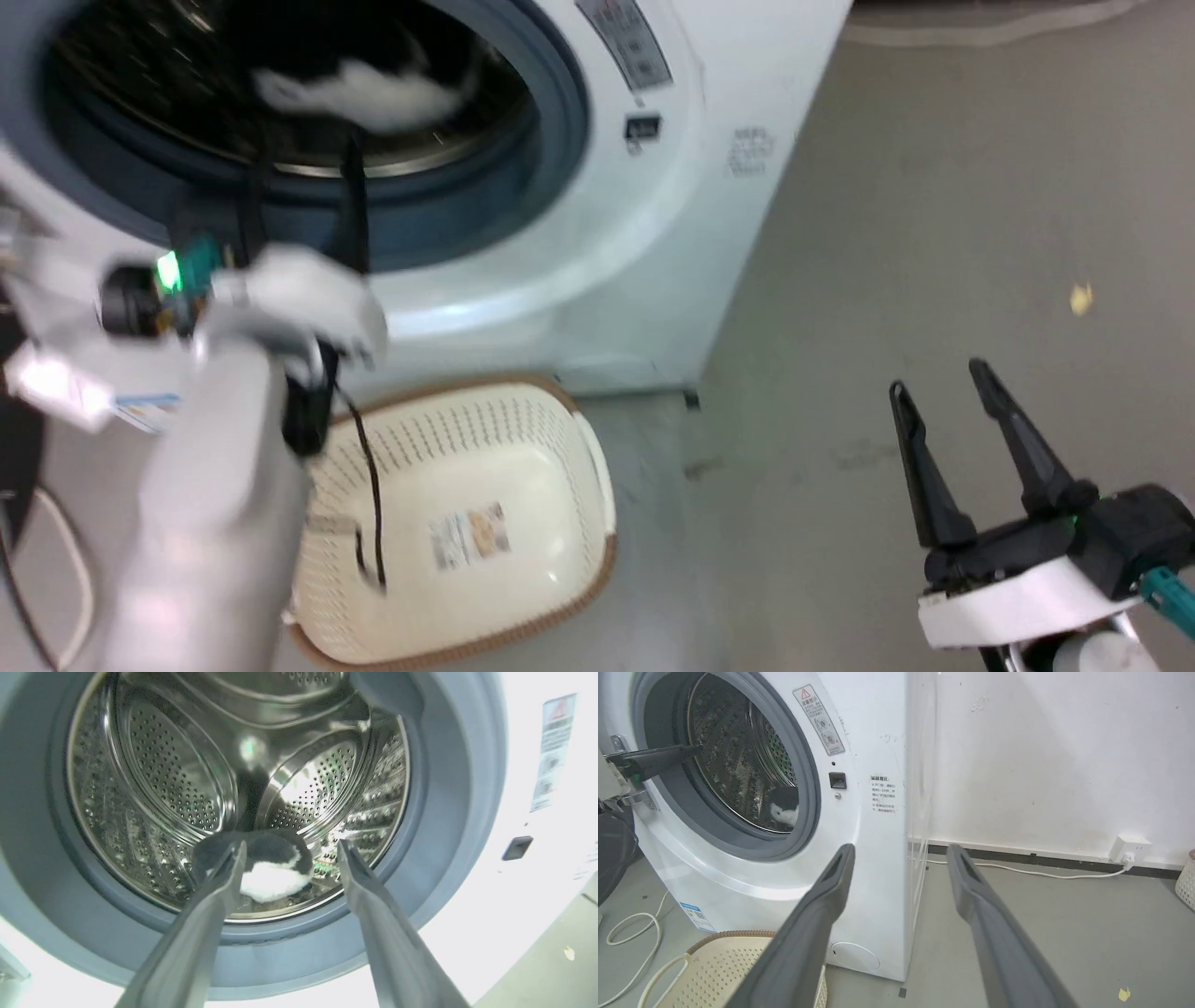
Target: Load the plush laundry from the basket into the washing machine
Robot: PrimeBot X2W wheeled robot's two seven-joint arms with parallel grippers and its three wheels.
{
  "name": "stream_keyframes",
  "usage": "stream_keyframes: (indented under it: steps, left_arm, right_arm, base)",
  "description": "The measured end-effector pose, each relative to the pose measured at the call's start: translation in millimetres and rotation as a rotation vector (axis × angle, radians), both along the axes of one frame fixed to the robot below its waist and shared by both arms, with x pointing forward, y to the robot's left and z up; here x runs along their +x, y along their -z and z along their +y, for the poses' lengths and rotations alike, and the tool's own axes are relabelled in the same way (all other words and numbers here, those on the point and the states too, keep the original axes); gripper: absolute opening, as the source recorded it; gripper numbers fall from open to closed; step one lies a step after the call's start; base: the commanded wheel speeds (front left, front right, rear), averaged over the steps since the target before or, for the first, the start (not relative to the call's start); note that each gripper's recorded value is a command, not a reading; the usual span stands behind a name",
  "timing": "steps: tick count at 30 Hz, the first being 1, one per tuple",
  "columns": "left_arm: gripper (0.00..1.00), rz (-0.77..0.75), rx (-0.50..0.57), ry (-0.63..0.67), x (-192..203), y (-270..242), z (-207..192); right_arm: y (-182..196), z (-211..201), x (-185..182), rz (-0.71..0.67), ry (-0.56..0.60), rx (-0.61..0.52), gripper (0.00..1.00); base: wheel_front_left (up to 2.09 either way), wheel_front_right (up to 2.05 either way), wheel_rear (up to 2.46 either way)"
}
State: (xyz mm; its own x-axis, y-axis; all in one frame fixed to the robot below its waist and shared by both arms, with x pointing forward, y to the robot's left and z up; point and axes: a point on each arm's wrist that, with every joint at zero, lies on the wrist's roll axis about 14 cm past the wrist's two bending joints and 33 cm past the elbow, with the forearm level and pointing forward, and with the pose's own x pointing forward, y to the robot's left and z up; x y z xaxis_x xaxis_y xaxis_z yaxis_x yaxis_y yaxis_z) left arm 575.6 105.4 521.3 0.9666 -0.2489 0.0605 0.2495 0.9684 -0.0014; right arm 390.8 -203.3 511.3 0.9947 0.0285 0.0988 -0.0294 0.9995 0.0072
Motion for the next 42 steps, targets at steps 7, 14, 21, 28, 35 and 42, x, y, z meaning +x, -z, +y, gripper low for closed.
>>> stream_keyframes:
  steps: [7, 14, 21, 28, 35, 42]
  left_arm:
    - [1.0, -0.074, -0.072, -0.096, -90.9, -14.8, 31.4]
    - [1.0, -0.044, -0.137, -0.206, -159.3, -2.0, 57.4]
    - [1.0, -0.034, -0.156, -0.24, -198.4, 2.7, 67.1]
    - [1.0, 0.039, -0.107, -0.226, -220.4, 28.5, 63.6]
    - [1.0, 0.085, -0.102, -0.224, -223.3, 42.9, 58.6]
    - [1.0, 0.104, -0.107, -0.229, -228.0, 48.6, 57.6]
  right_arm:
    - [-18.2, 13.7, -18.6, -0.051, -0.037, 0.001, 1.0]
    - [-24.3, 29.6, -30.1, -0.071, -0.08, -0.003, 1.0]
    - [-22.4, 42.5, -38.1, -0.066, -0.11, 0.002, 1.0]
    - [-14.8, 43.0, -42.4, -0.043, -0.105, 0.006, 1.0]
    - [-8.2, 43.3, -41.8, -0.022, -0.103, 0.001, 1.0]
    - [-6.4, 43.3, -43.0, -0.017, -0.102, 0.003, 1.0]
  base:
    - [0.0, 0.0, 0.0]
    - [0.0, 0.0, 0.0]
    - [0.0, 0.0, 0.0]
    - [0.0, 0.0, 0.0]
    - [0.0, 0.0, 0.0]
    - [0.0, 0.0, 0.0]
